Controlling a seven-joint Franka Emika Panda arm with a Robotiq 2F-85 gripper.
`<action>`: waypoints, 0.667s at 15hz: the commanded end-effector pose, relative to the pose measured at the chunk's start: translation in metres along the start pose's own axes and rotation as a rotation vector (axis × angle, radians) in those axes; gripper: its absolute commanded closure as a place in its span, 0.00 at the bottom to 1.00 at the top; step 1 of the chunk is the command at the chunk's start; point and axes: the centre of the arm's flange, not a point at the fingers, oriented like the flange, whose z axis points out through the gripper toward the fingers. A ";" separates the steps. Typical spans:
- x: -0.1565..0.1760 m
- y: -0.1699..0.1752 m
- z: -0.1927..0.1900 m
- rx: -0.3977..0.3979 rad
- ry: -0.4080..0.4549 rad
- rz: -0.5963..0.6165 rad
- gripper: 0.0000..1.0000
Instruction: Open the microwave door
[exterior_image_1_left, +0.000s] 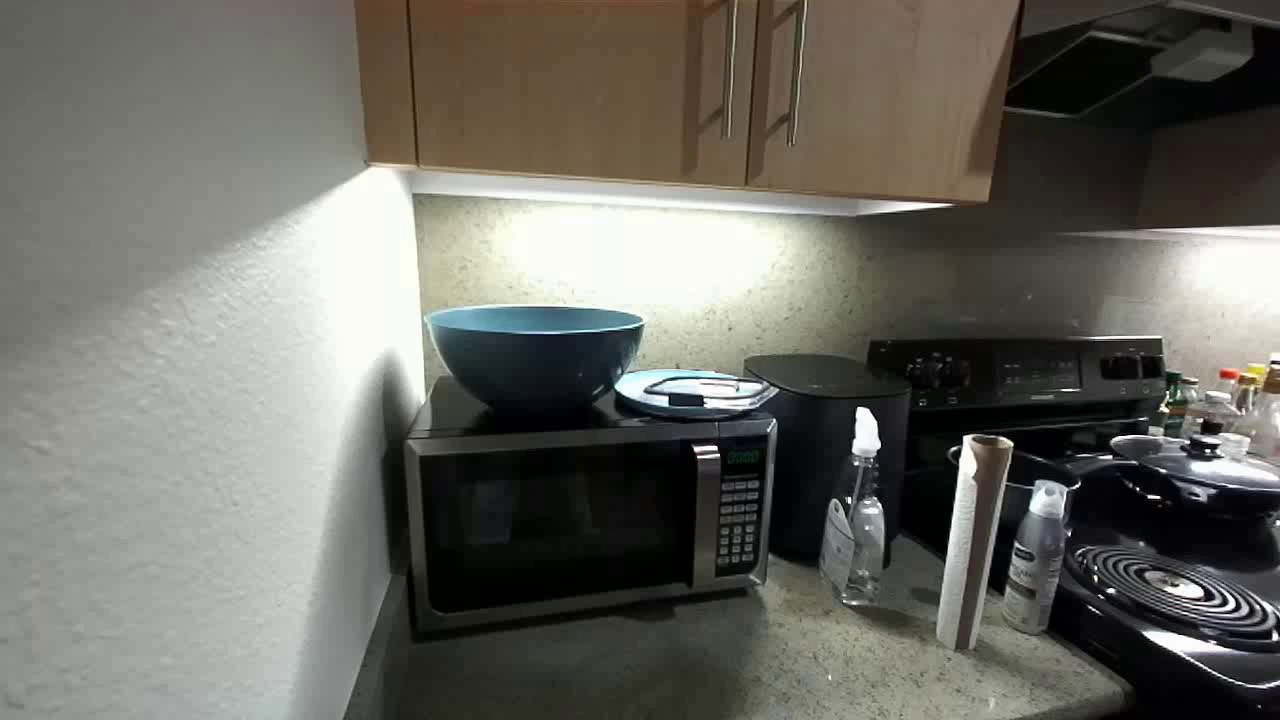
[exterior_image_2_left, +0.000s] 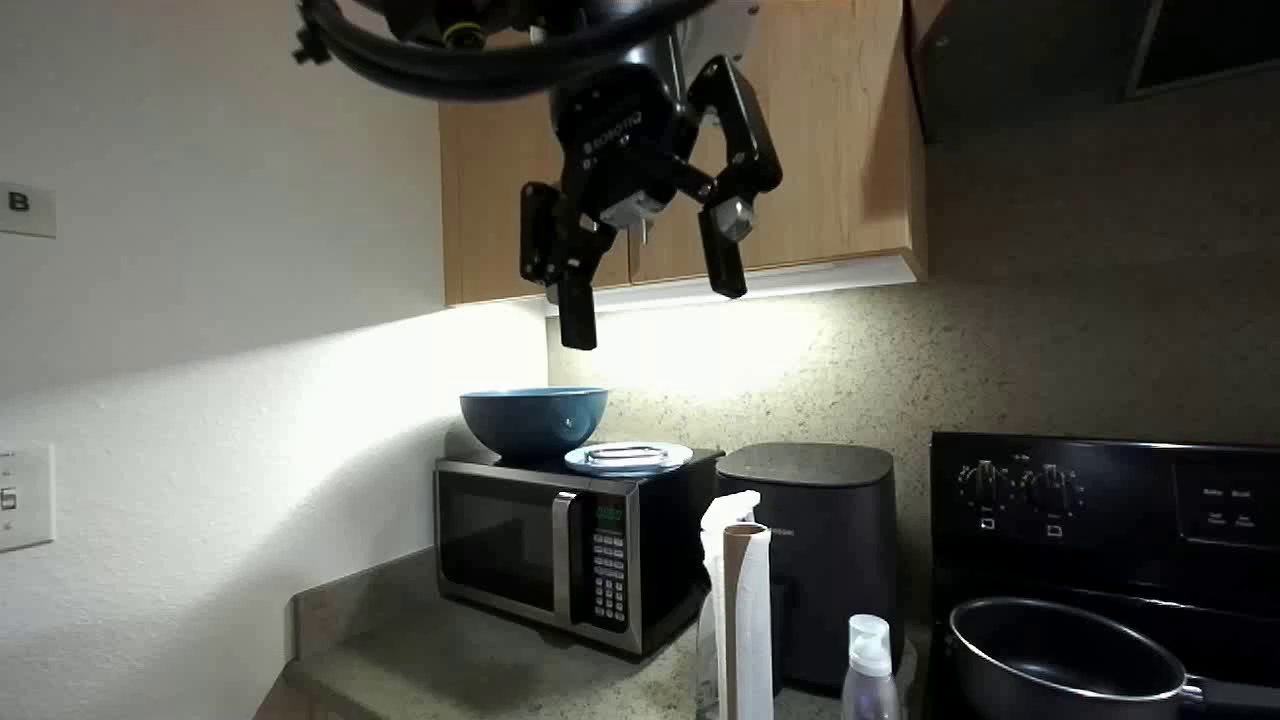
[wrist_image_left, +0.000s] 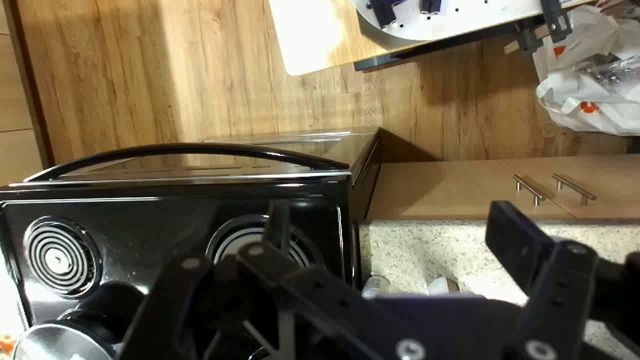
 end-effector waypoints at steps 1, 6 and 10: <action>0.000 0.000 0.000 0.000 0.000 0.000 0.00; 0.000 0.000 0.000 0.000 0.000 0.000 0.00; 0.026 -0.013 0.018 0.096 -0.080 -0.045 0.00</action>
